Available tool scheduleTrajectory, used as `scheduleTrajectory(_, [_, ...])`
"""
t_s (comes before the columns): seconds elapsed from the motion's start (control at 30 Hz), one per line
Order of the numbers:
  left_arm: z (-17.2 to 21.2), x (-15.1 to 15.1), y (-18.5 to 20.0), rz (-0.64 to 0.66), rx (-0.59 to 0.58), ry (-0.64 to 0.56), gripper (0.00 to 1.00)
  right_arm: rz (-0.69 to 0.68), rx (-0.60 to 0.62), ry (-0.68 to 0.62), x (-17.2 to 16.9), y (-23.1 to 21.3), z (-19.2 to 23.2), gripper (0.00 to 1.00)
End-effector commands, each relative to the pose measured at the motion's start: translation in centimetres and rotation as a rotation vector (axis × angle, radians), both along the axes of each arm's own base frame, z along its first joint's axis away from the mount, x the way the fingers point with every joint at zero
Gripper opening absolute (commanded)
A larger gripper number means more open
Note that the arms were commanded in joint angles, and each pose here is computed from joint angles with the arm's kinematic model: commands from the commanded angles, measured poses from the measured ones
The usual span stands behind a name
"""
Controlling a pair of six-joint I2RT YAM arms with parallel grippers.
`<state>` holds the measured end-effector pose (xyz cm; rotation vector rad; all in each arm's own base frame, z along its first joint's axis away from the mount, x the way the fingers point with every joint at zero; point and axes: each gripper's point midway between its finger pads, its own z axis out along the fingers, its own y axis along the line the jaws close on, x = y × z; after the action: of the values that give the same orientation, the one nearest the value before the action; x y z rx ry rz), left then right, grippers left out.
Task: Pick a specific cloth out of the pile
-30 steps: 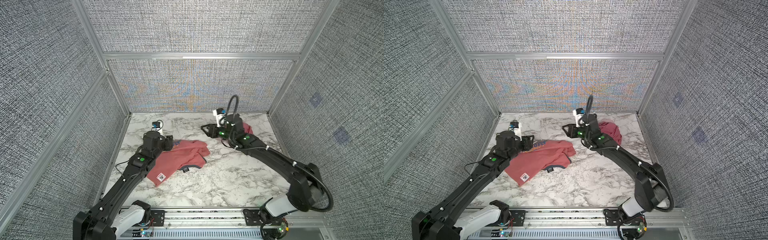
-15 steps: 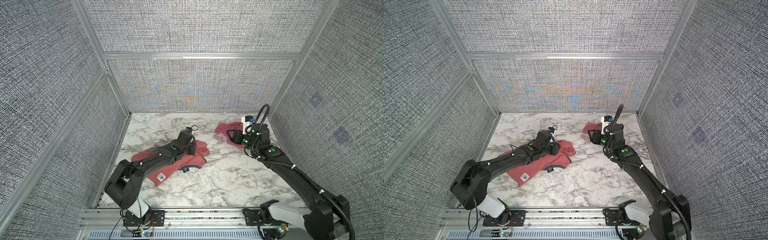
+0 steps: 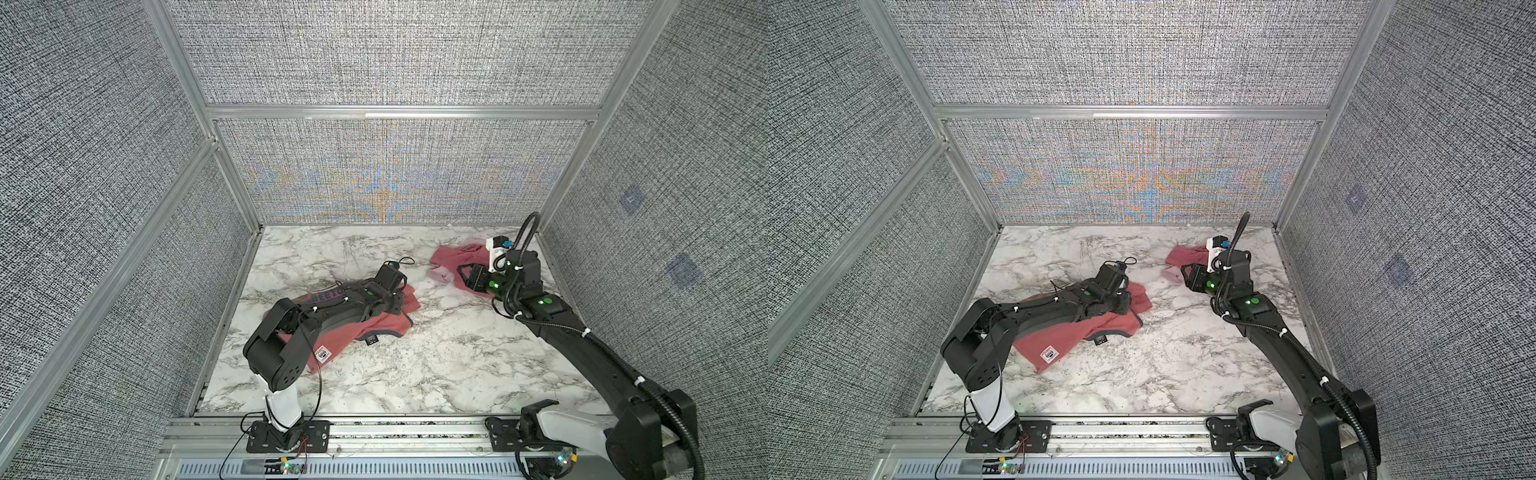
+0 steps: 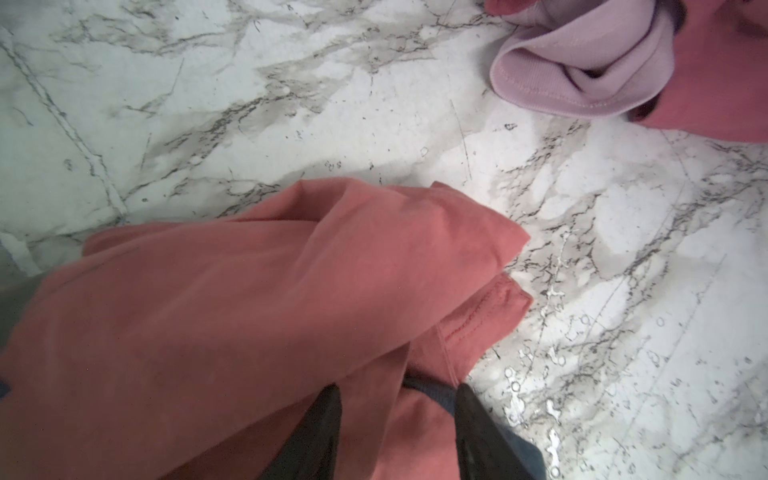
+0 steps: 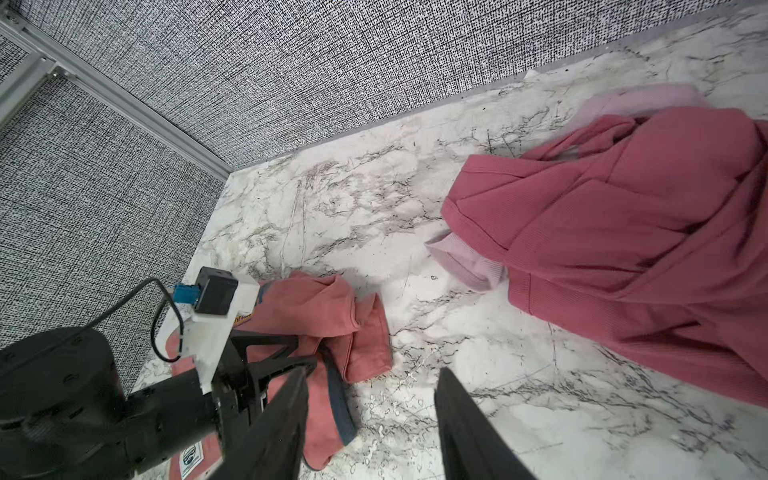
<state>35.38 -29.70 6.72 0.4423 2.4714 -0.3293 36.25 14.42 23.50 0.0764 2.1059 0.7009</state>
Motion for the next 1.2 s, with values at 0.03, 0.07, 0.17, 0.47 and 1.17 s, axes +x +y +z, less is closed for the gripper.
scheduleTrajectory(0.03, [-0.2, 1.3, 0.3, 0.047, 0.043, -0.023, 0.48, 0.004, 0.023, -0.01, 0.2, 0.1, 0.5, 0.51])
scheduleTrajectory(0.07, [-0.4, 1.5, 0.3, 0.052, 0.054, -0.02, 0.48, 0.003, 0.025, -0.008, 0.2, 0.1, 0.5, 0.51])
scheduleTrajectory(0.17, [-0.9, 1.9, 0.4, 0.06, 0.083, -0.014, 0.48, 0.01, 0.032, -0.009, 0.2, 0.1, 0.5, 0.51])
scheduleTrajectory(0.47, [-1.6, 2.5, 0.2, 0.062, 0.097, -0.023, 0.42, 0.005, 0.036, 0.001, 0.1, -0.1, 0.2, 0.51])
scheduleTrajectory(1.17, [-1.8, 2.4, -0.5, 0.046, 0.074, -0.008, 0.28, -0.013, 0.053, 0.012, 0.2, -0.4, 0.1, 0.51])
